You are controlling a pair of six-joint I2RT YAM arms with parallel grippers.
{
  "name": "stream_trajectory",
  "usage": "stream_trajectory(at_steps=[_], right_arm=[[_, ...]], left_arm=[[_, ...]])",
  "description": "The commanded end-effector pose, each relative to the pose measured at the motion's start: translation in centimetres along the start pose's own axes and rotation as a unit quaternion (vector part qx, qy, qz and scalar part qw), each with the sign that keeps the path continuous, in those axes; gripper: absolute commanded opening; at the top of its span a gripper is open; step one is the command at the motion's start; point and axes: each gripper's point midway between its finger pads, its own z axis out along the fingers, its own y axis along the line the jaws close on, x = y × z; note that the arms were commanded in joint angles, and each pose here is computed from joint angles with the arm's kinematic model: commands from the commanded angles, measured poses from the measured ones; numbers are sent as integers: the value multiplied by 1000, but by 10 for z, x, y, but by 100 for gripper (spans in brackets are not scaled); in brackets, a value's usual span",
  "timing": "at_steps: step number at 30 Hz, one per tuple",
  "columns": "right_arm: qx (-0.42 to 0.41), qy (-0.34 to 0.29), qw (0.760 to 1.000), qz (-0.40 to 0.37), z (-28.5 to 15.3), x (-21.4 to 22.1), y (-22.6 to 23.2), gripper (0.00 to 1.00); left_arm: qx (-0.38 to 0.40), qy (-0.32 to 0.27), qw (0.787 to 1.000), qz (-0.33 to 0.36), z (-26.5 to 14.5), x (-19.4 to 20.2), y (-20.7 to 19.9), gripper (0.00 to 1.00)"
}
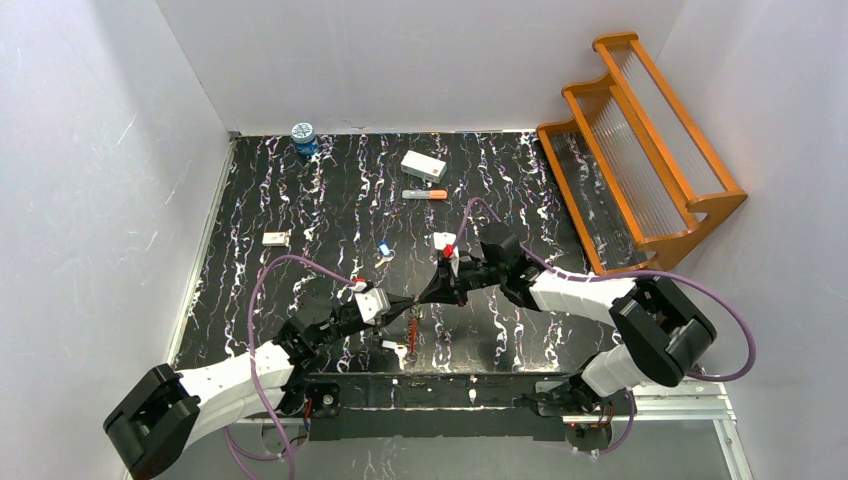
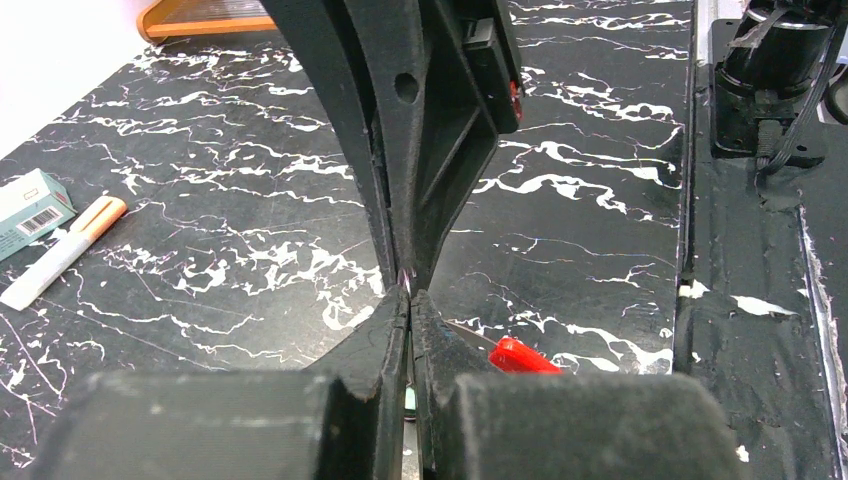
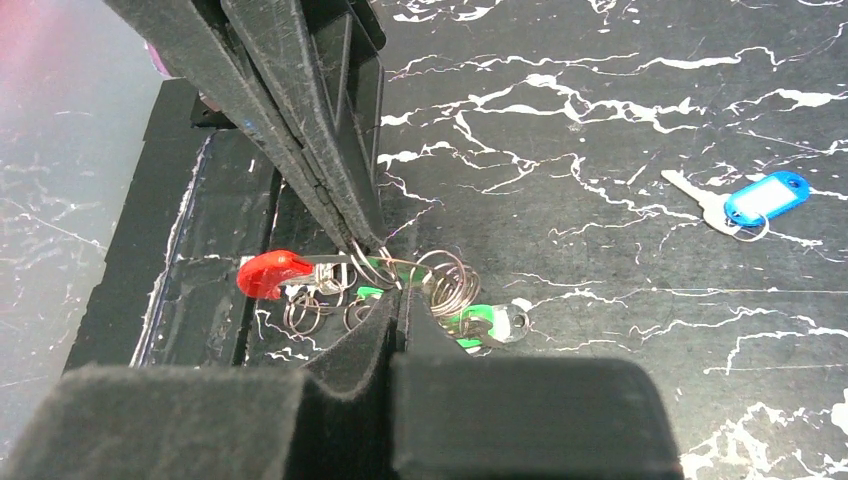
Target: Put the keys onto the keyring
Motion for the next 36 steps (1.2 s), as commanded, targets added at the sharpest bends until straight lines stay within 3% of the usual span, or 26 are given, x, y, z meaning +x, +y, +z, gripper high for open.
stream_trajectory(at_steps=[1,5,7,10,14,28,32,36], right_arm=[[-23,-4,1000,5,6,-13,-1,2],[-14,-6,1000,0,4,-14,-2,31],[-9,-10,1000,-11,1,-15,-1,40],[-3,-20,999,-33,-4,-18,3,50],[-7,-36,998,-55,-8,-22,10,55],[-22,-62,996,-55,-3,-34,10,43],[-28,-68,996,-55,-1,-36,11,33],[-32,-71,995,-55,0,-38,11,16]], left_arm=[[0,-30,999,14,2,-16,1,0],[0,-30,999,12,2,-15,1,0],[-1,-30,999,12,2,-16,1,0],[0,-30,999,12,2,-15,1,0],[0,-29,1000,11,2,-15,1,0],[3,-31,999,9,2,-17,0,0],[3,-32,999,8,2,-17,0,0],[4,-32,999,8,2,-17,0,0]])
